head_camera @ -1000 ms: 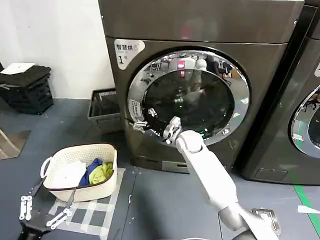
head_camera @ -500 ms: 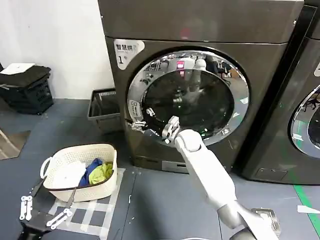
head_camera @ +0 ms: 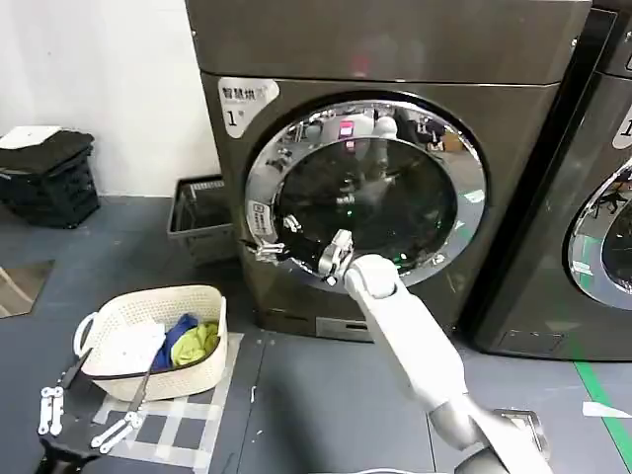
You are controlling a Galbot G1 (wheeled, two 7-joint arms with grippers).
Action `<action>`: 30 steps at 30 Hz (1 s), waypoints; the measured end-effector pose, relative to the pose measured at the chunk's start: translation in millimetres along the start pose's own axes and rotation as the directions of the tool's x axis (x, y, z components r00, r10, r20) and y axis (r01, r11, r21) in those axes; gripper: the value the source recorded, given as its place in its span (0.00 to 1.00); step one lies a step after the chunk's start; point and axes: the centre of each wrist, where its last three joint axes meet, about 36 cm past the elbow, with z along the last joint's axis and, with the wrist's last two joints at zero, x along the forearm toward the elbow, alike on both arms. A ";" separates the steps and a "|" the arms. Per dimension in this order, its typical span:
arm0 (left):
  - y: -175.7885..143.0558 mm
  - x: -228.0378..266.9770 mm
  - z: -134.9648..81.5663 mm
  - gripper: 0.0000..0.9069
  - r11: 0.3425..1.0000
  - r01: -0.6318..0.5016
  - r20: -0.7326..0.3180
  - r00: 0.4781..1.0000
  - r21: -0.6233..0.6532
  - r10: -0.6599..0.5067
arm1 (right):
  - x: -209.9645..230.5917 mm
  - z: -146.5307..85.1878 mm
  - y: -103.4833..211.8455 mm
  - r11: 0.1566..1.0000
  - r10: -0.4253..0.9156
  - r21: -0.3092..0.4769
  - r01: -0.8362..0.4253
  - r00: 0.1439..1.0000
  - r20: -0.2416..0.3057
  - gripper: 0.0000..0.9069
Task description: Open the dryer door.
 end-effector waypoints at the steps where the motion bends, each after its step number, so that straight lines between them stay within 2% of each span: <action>1: 0.1 0.0 0.4 1.00 1.000 0.000 0.000 1.000 0.001 0.000 | 2.3 -0.7 -0.4 1.000 -0.010 -0.002 0.010 1.000 0.003 1.00; 11: -0.2 -1.0 2.6 1.00 1.000 -0.001 -0.002 1.000 0.006 0.001 | 22.3 -0.3 -7.2 0.995 -0.096 0.029 0.096 0.995 0.014 1.00; 20: 0.3 -1.9 -0.4 1.00 1.000 -0.003 0.003 1.000 0.002 0.003 | 39.3 1.3 -14.3 0.974 -0.222 0.060 0.219 0.973 0.060 1.00; 26: 1.1 -3.4 -0.5 1.00 1.000 -0.005 0.005 1.000 0.001 0.005 | 52.6 3.6 -22.8 0.950 -0.313 0.039 0.310 0.944 0.104 1.00; 30: 1.0 -4.9 0.7 1.00 1.000 -0.009 0.005 1.000 0.005 0.009 | 60.8 2.5 -28.0 0.932 -0.363 0.038 0.361 0.925 0.112 1.00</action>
